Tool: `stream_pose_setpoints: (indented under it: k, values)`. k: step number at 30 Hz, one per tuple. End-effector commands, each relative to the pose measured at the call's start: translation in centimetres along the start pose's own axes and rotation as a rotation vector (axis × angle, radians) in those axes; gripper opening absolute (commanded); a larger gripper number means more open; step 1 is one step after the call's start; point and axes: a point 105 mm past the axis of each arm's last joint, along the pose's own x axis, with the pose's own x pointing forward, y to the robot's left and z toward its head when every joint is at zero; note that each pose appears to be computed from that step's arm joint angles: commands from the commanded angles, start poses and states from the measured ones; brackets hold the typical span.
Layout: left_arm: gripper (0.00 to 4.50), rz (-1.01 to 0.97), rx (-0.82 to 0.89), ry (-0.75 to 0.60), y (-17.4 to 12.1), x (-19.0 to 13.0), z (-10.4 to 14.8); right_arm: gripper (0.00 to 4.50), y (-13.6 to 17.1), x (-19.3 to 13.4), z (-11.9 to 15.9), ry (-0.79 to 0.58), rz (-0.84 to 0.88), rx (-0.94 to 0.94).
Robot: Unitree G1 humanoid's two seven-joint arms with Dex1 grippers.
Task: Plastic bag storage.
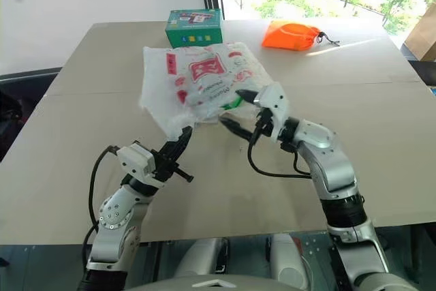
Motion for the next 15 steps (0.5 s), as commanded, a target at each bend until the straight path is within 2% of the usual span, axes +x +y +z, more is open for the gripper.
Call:
stream_pose_setpoints:
  k: [1,7,15]
  values:
    - [0.00,0.009,0.013,-0.020,0.5,-0.2,0.6,4.45,-0.4,-1.4,2.2,-0.127,-0.083,-0.014]
    - [0.00,-0.008,0.008,-0.009,0.4,-0.1,0.5,4.45,4.6,-0.8,1.8,-0.116,0.140,0.277]
    - [0.00,-0.029,0.004,-0.014,0.0,0.6,0.4,4.45,8.3,2.2,1.5,-0.067,0.337,0.284]
